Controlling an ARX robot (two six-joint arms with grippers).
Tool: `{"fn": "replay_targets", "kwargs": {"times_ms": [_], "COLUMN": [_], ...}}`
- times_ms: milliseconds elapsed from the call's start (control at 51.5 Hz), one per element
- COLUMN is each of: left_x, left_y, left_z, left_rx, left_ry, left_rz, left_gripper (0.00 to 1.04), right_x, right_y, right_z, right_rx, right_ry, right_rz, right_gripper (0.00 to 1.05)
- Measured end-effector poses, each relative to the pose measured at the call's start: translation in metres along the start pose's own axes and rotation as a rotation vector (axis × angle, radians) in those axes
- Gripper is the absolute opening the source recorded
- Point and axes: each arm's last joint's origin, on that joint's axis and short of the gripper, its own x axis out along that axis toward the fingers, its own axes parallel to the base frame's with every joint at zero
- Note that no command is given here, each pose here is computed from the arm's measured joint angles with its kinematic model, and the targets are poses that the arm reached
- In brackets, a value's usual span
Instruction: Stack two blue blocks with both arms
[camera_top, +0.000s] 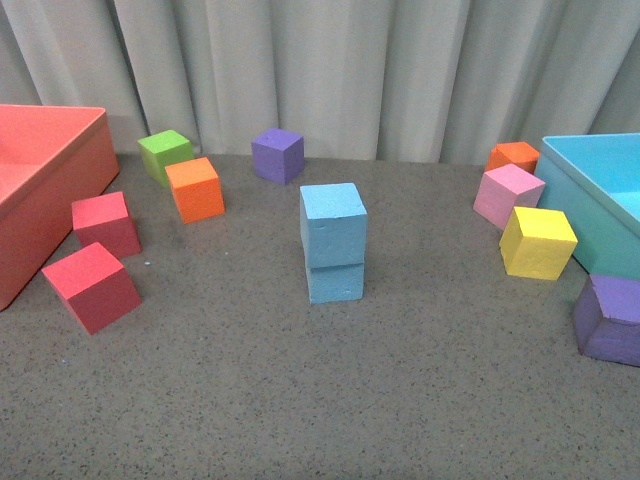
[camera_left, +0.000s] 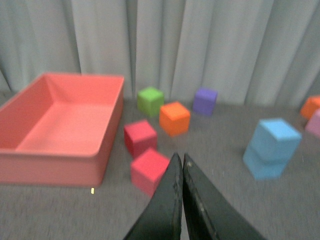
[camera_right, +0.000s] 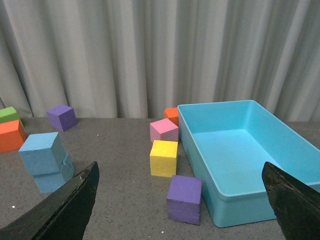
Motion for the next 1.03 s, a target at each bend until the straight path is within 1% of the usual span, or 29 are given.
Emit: {"fn": "replay_targets", "kwargs": {"times_ms": [97, 233, 253, 427, 466, 563, 680, 758, 1030], "left_x": [-0.0058, -0.0059, -0.0059, -0.006, -0.006, -0.006, -0.006, -0.006, -0.006], "left_y": [0.0, 0.0, 0.0, 0.0, 0.0, 0.0, 0.0, 0.0, 0.0], "left_z": [0.0007, 0.0005, 0.0005, 0.0006, 0.0006, 0.0006, 0.0006, 0.0006, 0.0006], "left_rx": [0.0, -0.001, 0.0, 0.0, 0.0, 0.0, 0.0, 0.002, 0.002], "left_ry": [-0.023, -0.021, -0.021, -0.023, -0.023, -0.023, -0.023, -0.023, -0.023], "left_rz": [0.0, 0.001, 0.0, 0.001, 0.001, 0.0, 0.0, 0.0, 0.0], "left_gripper": [0.04, 0.04, 0.07, 0.48, 0.54, 0.77, 0.99, 0.97, 0.98], "right_x": [0.0, 0.0, 0.0, 0.0, 0.0, 0.0, 0.0, 0.0, 0.0], "right_y": [0.0, 0.0, 0.0, 0.0, 0.0, 0.0, 0.0, 0.0, 0.0], "right_z": [0.0, 0.0, 0.0, 0.0, 0.0, 0.0, 0.0, 0.0, 0.0], "right_rx": [0.0, 0.0, 0.0, 0.0, 0.0, 0.0, 0.0, 0.0, 0.0], "right_ry": [0.0, 0.0, 0.0, 0.0, 0.0, 0.0, 0.0, 0.0, 0.0], "right_rz": [0.0, 0.0, 0.0, 0.0, 0.0, 0.0, 0.0, 0.0, 0.0], "right_gripper": [0.95, 0.95, 0.95, 0.95, 0.95, 0.95, 0.95, 0.95, 0.95]}}
